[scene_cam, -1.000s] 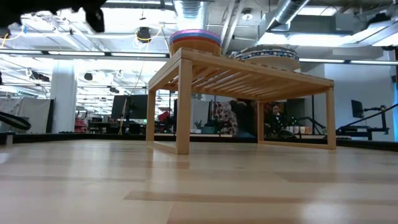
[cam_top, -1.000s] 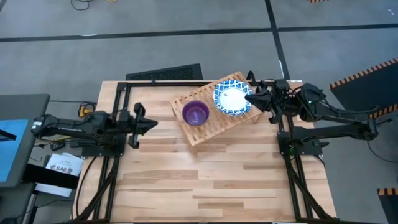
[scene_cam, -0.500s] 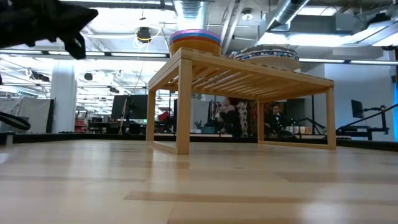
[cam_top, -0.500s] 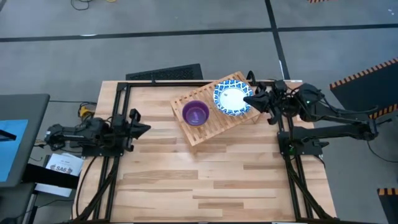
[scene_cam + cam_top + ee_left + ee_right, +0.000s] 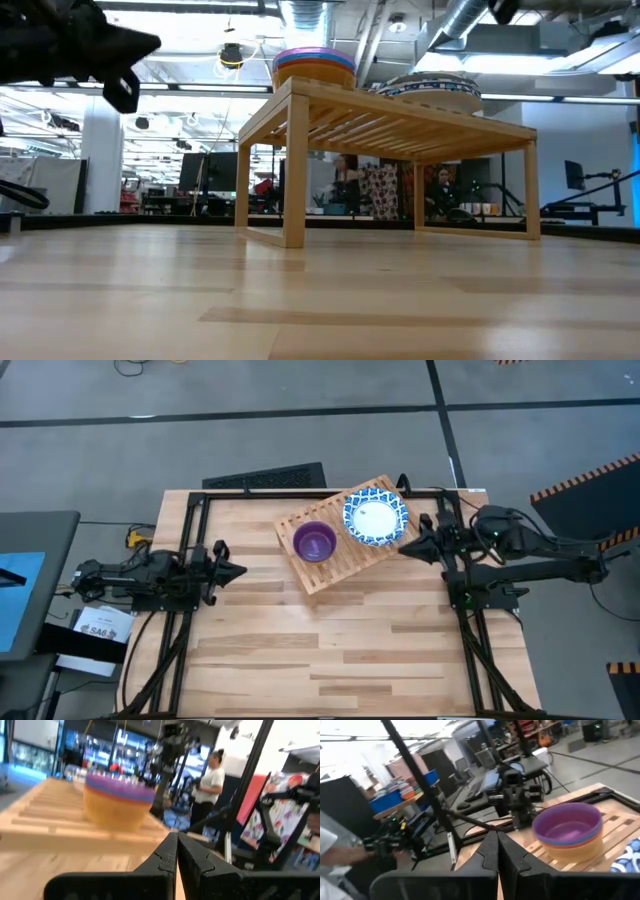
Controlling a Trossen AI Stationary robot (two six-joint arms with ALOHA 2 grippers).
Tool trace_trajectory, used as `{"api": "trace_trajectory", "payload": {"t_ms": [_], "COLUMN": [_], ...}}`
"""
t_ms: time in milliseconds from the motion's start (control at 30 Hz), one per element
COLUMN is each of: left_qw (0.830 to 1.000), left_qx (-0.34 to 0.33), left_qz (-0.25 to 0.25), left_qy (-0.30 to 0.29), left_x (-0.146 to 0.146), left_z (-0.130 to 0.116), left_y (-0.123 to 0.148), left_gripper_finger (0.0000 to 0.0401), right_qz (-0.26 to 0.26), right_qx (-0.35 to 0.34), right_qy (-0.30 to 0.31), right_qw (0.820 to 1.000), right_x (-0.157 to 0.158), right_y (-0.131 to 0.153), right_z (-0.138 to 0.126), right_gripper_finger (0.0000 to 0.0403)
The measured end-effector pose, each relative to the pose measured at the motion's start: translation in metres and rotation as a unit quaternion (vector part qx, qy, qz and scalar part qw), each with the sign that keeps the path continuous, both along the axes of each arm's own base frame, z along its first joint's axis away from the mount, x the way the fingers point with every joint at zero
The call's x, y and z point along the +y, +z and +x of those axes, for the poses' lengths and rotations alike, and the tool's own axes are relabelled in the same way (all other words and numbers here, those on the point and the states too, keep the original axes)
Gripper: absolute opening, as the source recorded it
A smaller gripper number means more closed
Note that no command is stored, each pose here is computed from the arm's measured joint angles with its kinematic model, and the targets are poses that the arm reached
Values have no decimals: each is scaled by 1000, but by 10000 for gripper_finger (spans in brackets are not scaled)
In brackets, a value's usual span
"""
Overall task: Place and stack bowls onto a shelf
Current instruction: Return to Home Position
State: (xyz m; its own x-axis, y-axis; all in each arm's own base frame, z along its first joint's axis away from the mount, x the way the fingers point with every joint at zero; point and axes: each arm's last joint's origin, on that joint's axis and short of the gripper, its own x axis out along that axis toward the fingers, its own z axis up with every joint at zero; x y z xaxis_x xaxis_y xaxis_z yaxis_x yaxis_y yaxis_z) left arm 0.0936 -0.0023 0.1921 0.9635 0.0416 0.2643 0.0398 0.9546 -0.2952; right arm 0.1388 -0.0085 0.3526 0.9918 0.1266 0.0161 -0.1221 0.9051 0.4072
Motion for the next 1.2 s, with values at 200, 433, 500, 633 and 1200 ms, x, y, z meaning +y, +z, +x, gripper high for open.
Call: {"api": "trace_trajectory", "payload": {"t_ms": [200, 433, 500, 633, 1200], "left_qw": [997, 991, 991, 991, 993], "left_qx": [77, 124, 123, 123, 113], "left_qz": [20, 46, 46, 46, 46], "left_qy": [3, 1, 4, 4, 5], "left_x": [0, 0, 0, 0, 0], "left_z": [3, 4, 4, 4, 3], "left_y": [-15, -23, -23, -23, -21], "left_gripper_finger": [0, 0, 0, 0, 0], "right_qz": [-4, -18, -18, 2, -38], "right_qx": [-39, -82, -91, -148, -133], "right_qy": [30, 37, 32, 33, 52], "right_qw": [999, 996, 995, 988, 989], "right_x": [14, 19, 17, 17, 19], "right_y": [-35, -79, -89, -110, -161], "right_z": [-16, -30, -36, -45, -46], "right_gripper_finger": [19, 19, 19, 19, 18]}}
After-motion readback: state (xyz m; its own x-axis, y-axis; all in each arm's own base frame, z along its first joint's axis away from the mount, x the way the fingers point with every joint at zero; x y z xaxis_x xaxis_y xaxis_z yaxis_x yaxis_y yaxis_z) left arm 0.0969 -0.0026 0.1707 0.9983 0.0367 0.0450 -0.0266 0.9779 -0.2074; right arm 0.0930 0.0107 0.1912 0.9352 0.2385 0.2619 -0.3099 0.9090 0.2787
